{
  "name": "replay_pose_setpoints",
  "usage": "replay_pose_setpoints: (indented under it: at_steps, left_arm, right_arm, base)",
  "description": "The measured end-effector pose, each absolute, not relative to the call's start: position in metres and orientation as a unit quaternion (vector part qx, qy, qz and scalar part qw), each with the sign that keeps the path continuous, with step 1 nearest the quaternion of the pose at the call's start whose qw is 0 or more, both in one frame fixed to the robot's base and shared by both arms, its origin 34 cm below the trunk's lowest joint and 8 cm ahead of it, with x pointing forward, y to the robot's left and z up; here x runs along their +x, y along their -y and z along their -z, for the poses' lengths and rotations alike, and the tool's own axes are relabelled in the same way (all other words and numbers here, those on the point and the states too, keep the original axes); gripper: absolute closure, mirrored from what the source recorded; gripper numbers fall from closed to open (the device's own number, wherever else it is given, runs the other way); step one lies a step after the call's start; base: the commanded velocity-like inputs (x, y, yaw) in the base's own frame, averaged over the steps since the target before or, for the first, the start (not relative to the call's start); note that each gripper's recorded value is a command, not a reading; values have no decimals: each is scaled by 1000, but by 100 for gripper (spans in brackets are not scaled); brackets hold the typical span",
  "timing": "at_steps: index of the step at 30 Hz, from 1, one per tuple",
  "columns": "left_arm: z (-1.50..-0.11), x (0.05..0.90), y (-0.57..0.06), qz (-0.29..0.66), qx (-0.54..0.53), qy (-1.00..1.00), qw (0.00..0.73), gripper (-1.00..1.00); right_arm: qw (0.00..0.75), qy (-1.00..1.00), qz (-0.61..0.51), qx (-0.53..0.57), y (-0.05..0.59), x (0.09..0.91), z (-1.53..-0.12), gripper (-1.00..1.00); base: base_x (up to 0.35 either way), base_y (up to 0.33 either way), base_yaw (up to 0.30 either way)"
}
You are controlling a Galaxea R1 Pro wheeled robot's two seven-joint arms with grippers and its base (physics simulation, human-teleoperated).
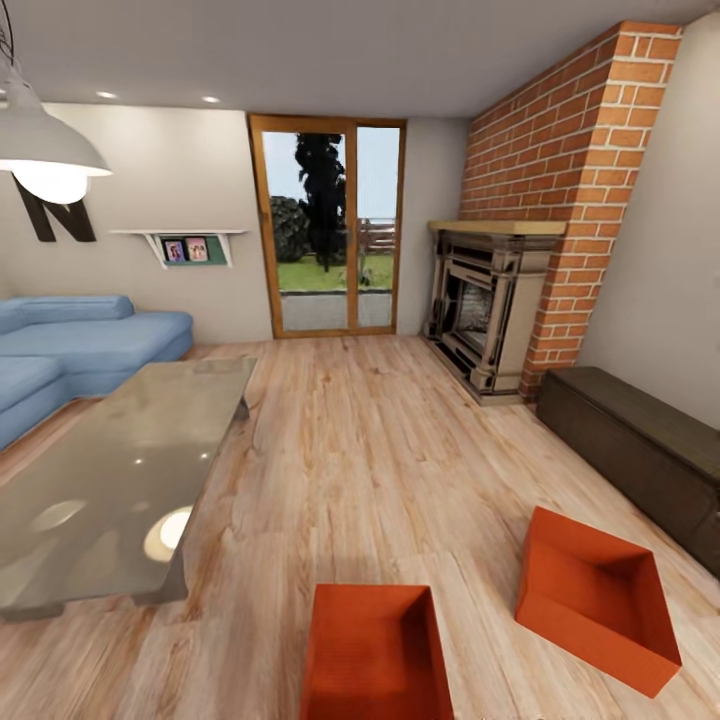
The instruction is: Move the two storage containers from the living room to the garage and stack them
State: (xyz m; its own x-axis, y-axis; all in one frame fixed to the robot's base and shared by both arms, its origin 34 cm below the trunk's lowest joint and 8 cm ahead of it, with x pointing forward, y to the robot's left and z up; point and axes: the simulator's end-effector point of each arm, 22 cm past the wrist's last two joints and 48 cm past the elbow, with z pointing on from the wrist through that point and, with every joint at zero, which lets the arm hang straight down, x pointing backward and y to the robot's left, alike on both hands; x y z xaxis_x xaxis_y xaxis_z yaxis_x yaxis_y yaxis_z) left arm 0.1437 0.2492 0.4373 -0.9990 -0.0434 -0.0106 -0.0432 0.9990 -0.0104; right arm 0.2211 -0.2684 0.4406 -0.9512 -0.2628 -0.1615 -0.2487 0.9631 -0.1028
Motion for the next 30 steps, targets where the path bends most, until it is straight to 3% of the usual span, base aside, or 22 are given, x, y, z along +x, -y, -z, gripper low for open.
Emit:
replay_pose_setpoints:
  at_steps: [8,30]
  left_arm:
    - [-437,144,-249,5,-22,-1000,5,-100]
    - [-437,137,-250,5,-22,-1000,-3,-100]
  right_arm:
    - [87,-987,41,-129,269,221,-441,-100]
    - [78,-988,41,-128,269,214,-439,-100]
  base:
    - [0,0,-212]
    - [0,0,-6]
